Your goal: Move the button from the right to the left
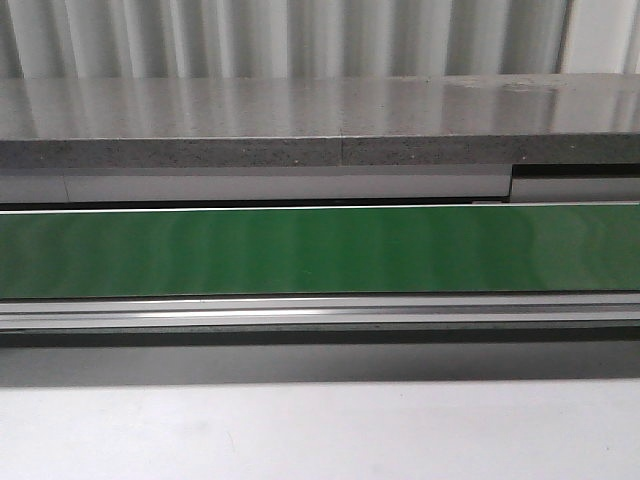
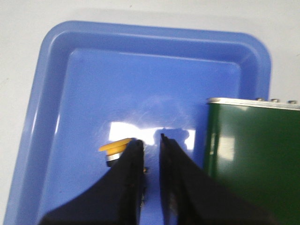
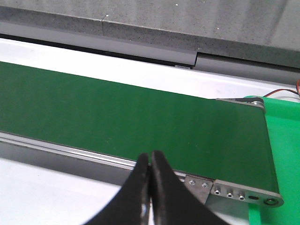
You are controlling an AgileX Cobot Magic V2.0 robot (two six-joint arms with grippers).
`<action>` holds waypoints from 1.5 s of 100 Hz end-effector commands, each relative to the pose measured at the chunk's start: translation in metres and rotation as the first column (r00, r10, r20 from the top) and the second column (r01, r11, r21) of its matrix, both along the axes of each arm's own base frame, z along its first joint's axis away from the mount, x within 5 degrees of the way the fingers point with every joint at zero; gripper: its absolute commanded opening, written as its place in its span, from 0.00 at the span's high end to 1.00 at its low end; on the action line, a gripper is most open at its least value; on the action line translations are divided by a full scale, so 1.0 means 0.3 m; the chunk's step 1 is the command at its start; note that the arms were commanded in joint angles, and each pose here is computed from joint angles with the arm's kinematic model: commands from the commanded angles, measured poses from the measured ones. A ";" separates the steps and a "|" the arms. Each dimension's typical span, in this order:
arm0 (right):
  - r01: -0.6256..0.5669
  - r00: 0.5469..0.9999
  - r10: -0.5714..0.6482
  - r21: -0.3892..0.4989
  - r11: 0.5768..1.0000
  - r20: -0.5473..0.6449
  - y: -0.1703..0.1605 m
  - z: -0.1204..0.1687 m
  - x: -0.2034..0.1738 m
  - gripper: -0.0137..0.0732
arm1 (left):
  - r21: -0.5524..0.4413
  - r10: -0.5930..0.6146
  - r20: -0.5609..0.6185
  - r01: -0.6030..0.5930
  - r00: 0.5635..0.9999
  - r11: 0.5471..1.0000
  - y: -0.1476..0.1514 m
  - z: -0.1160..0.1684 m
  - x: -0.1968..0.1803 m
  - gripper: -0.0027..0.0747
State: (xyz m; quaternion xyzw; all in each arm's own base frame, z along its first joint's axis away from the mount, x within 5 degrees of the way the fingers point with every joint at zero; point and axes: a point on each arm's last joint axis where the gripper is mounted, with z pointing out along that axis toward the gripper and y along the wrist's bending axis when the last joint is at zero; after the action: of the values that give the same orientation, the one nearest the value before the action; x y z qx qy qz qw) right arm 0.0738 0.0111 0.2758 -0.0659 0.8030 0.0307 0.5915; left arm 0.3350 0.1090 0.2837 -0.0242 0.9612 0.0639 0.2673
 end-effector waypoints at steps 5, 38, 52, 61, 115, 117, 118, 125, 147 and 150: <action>0.011 0.996 -0.011 0.008 1.000 0.090 -0.003 0.048 0.005 0.92 | 0.005 -0.017 0.200 0.016 0.980 1.000 -0.099 0.107 -0.040 0.99; 0.011 0.996 -0.011 0.008 1.000 0.090 -0.003 0.048 0.005 0.92 | -0.066 -0.140 0.304 0.167 0.942 0.984 -0.322 0.104 -0.146 0.99; 0.011 0.996 -0.011 0.008 1.000 0.090 -0.003 0.048 0.005 0.92 | -0.068 -0.186 0.351 0.223 0.918 0.972 -0.386 0.104 -0.209 0.99; 0.011 0.996 -0.011 0.008 1.000 0.090 -0.003 0.048 0.005 0.92 | -0.072 -0.202 0.392 0.249 0.898 0.966 -0.415 0.111 -0.260 0.99; 0.011 0.996 -0.011 0.008 1.000 0.090 -0.003 0.048 0.005 0.92 | -0.080 -0.176 0.626 0.288 0.760 0.954 -0.431 0.159 -0.605 0.99; 0.011 0.996 -0.011 0.008 1.000 0.090 -0.003 0.048 0.005 0.92 | -0.078 -0.176 0.633 0.289 0.754 0.954 -0.430 0.159 -0.618 0.99; 0.011 0.996 -0.011 0.008 1.000 0.090 -0.003 0.048 0.005 0.92 | -0.078 -0.175 0.635 0.288 0.752 0.954 -0.429 0.156 -0.622 0.99; 0.011 0.996 -0.011 0.008 1.000 0.090 -0.003 0.048 0.005 0.92 | -0.068 -0.171 0.667 0.289 0.725 0.955 -0.426 0.159 -0.662 0.99; 0.011 0.996 -0.011 0.008 1.000 0.090 -0.003 0.048 0.005 0.92 | -0.042 -0.164 0.716 0.277 0.679 0.960 -0.413 0.144 -0.742 0.99; 0.011 0.996 -0.011 0.008 1.000 0.090 -0.003 0.048 0.005 0.92 | -0.041 -0.164 0.721 0.277 0.673 0.960 -0.412 0.139 -0.753 0.99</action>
State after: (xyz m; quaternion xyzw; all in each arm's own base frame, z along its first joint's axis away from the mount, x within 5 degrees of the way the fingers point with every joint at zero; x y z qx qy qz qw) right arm 0.0738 0.0111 0.2758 -0.0659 0.8030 0.0307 0.5915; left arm 0.1138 -0.0168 0.3123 0.0664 0.8167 -0.0537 0.5707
